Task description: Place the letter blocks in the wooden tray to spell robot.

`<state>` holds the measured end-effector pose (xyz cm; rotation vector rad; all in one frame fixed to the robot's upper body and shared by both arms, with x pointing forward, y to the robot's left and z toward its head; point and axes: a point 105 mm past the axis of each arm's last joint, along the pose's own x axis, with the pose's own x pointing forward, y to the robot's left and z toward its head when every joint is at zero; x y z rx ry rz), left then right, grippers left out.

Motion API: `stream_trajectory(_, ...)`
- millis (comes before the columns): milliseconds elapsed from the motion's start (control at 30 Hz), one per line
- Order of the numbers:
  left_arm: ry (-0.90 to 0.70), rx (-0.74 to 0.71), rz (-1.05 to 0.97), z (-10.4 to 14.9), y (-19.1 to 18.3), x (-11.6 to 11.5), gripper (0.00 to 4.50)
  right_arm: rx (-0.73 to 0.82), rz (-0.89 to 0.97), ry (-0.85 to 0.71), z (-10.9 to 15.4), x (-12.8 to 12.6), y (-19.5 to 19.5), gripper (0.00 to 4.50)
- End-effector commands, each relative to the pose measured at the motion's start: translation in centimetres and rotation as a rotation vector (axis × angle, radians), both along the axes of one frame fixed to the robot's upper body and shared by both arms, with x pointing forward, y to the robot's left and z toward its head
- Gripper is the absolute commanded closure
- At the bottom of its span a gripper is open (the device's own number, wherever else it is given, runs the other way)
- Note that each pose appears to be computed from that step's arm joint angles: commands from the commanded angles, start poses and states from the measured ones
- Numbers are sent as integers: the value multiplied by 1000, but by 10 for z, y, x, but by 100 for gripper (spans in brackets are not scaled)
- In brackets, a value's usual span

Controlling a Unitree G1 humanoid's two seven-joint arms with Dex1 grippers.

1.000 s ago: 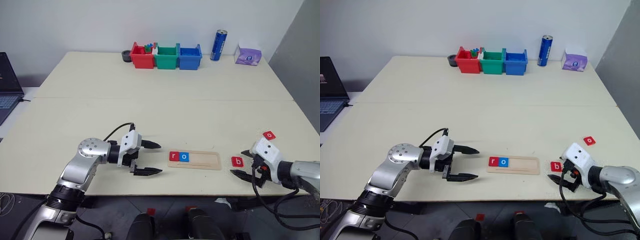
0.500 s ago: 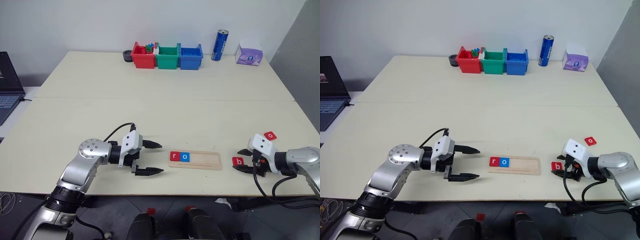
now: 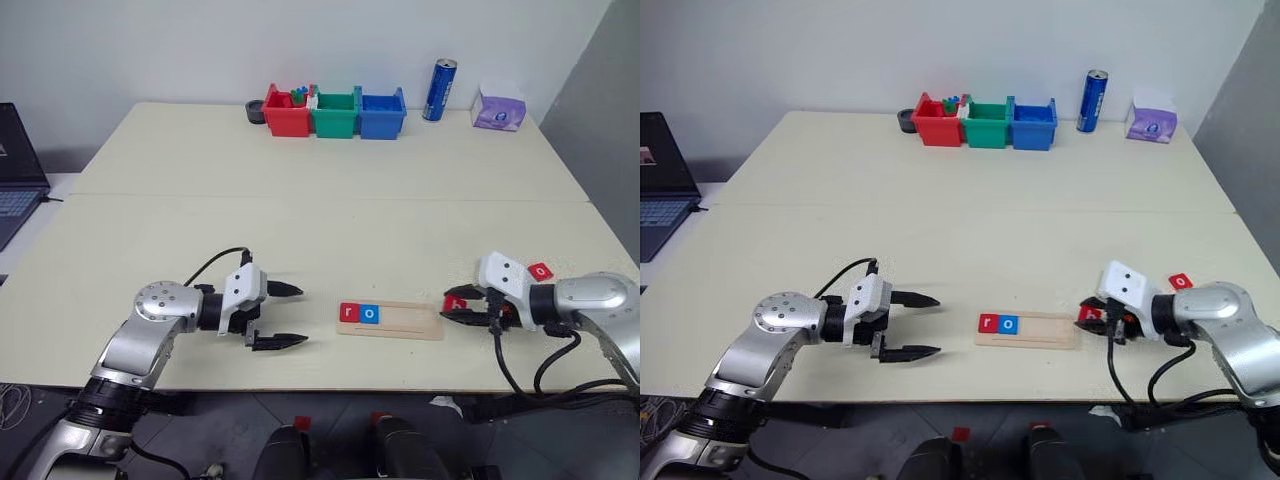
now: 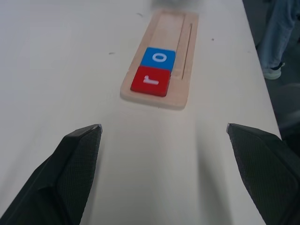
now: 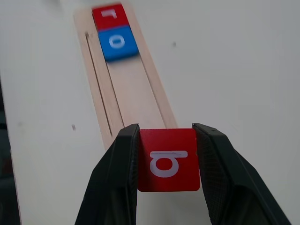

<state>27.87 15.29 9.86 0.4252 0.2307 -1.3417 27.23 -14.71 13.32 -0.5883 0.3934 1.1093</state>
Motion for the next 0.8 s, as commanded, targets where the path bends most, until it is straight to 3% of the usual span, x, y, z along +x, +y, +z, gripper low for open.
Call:
stream_trajectory(33,-34,17,-15,0,2,0,0,-14,47,-8,-5,0,23,311)
stream_trajectory(333,-33,11,-27,-7,-1,-3,0,-31,108,-12,-18,9,52,311)
stream_trajectory(800,-50,5,-33,-3,-8,-3,0,-35,118,-22,-24,18,56,311)
